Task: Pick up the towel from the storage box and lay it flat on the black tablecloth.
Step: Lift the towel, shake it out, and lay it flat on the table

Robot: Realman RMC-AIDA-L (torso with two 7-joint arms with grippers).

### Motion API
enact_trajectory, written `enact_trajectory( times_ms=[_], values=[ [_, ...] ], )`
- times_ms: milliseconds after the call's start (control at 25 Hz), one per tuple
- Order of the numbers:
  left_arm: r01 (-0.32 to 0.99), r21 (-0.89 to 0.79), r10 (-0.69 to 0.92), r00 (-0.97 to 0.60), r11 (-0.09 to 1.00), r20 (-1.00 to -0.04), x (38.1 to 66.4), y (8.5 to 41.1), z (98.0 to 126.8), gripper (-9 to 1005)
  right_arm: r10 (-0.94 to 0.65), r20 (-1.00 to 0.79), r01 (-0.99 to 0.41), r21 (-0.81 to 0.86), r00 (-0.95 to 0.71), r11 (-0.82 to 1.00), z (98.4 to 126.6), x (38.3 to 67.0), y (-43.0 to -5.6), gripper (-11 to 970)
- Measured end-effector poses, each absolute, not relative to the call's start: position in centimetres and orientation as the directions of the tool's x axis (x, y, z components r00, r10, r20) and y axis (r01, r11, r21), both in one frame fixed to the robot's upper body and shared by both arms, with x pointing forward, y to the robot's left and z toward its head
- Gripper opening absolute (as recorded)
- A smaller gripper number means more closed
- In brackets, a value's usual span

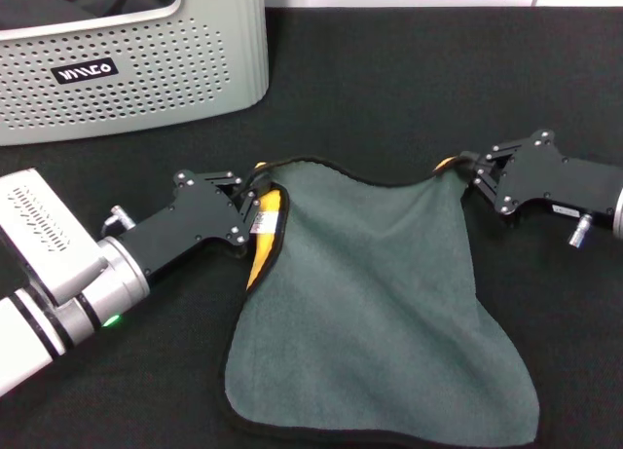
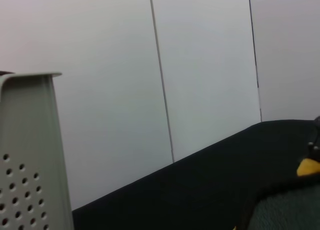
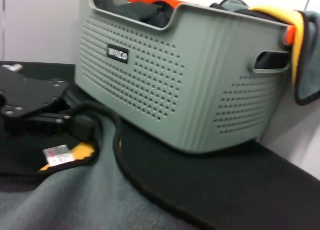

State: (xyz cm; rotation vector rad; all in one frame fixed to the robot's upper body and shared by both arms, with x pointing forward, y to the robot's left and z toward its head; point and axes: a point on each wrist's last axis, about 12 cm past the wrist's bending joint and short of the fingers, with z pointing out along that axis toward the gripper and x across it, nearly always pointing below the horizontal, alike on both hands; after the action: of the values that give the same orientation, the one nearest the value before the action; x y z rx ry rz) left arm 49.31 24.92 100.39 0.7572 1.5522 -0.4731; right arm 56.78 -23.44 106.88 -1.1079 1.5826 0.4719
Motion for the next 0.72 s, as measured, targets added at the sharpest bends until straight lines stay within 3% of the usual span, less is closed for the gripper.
enact_trajectory(
  times_ms=[400, 720],
  values=[
    [0.761, 0.178, 0.238, 0.033, 0.623, -0.971, 49.8, 25.1, 100.9, 25, -0.44, -0.897, -0.808, -0.286, 0.036, 0.516, 107.2, 57.8, -23.7, 20],
    [0.783, 0.295, 0.299, 0.146, 0.547, -0.943, 51.8, 25.0, 102.6, 25, -0.459, -0.887, -0.801, -0.306, 0.044, 0.515, 107.5, 58.5, -23.4, 21]
  ],
)
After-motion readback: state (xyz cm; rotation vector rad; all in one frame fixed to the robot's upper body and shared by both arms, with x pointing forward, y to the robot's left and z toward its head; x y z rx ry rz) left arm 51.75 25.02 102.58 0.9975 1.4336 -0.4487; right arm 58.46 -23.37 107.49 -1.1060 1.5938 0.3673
